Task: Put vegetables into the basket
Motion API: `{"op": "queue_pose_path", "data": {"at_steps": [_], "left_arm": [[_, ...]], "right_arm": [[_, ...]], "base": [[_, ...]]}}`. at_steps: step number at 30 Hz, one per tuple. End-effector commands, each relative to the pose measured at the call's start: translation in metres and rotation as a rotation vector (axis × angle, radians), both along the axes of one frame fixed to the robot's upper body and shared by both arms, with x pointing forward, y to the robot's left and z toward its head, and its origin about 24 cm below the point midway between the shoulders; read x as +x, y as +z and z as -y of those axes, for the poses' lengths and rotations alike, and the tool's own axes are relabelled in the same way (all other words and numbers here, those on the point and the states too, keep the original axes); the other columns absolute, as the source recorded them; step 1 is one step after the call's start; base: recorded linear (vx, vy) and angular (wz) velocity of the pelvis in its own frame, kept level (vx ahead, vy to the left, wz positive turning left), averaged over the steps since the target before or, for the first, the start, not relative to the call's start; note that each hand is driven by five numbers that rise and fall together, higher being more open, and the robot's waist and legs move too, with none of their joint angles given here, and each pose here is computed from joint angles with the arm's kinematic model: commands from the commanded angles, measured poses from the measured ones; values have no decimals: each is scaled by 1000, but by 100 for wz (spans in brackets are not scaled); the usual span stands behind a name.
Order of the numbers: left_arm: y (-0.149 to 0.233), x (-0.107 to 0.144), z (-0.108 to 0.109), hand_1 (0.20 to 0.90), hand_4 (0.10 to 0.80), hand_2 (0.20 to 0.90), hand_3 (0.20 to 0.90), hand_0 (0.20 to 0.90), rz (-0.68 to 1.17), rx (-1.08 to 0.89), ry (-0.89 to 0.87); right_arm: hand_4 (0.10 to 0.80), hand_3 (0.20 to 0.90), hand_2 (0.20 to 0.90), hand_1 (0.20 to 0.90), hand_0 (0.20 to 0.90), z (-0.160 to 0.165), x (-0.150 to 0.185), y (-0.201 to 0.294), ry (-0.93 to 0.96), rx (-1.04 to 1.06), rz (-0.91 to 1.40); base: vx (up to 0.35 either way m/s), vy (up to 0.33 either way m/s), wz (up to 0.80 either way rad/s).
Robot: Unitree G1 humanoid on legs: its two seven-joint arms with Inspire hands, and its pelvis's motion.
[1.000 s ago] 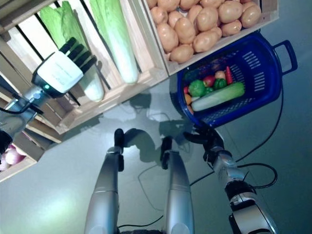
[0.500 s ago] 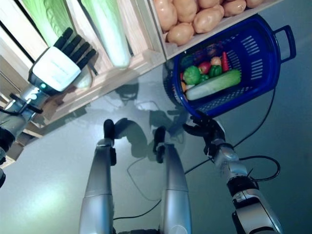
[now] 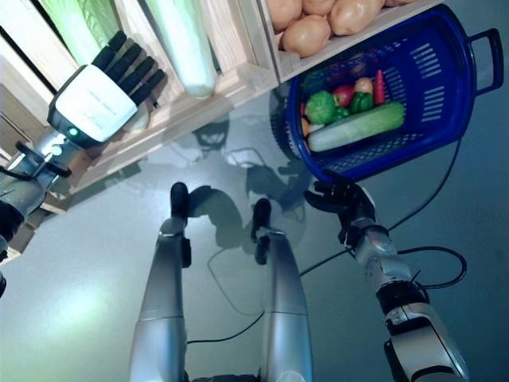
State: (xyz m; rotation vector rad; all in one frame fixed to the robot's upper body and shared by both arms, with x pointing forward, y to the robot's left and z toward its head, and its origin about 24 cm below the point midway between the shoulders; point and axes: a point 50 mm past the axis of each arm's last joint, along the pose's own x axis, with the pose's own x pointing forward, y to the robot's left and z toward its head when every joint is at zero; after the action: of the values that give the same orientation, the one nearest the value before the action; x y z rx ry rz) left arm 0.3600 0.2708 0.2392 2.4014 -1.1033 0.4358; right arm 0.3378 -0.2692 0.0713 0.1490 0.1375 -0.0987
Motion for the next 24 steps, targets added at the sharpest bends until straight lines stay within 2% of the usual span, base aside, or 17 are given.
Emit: {"op": "queue_pose_path", "data": {"at_steps": [1, 2, 3, 4, 5, 24], "left_arm": [[63, 5, 1, 900, 800, 900, 900, 900, 212, -47, 75], [64, 5, 1, 900, 800, 900, 900, 900, 208, -41, 83], [64, 5, 1, 735, 690, 735, 735, 735, 211, -42, 91], [64, 6, 0, 535, 557, 535, 535, 535, 206, -41, 98], [64, 6, 0, 300, 400, 300, 300, 300, 204, -42, 104], [56, 2, -10, 300, 400, 300, 300, 300, 235, -83, 106]], "right_arm": [[800, 900, 900, 900, 900, 27, 1, 36, -88, -25, 137], [800, 900, 900, 900, 900, 27, 0, 36, -91, -21, 140], [800, 900, 900, 900, 900, 27, 1, 36, -93, -17, 140], [800, 900, 900, 900, 900, 27, 1, 35, -94, -15, 139], [800, 900, 900, 900, 900, 27, 1, 35, -95, -16, 138], [800, 900, 900, 900, 900, 25, 0, 36, -79, 4, 159]], "base": [[0, 0, 0], [0, 0, 0], [0, 0, 0], [0, 0, 0], [0, 0, 0], [-1, -3, 1]]}}
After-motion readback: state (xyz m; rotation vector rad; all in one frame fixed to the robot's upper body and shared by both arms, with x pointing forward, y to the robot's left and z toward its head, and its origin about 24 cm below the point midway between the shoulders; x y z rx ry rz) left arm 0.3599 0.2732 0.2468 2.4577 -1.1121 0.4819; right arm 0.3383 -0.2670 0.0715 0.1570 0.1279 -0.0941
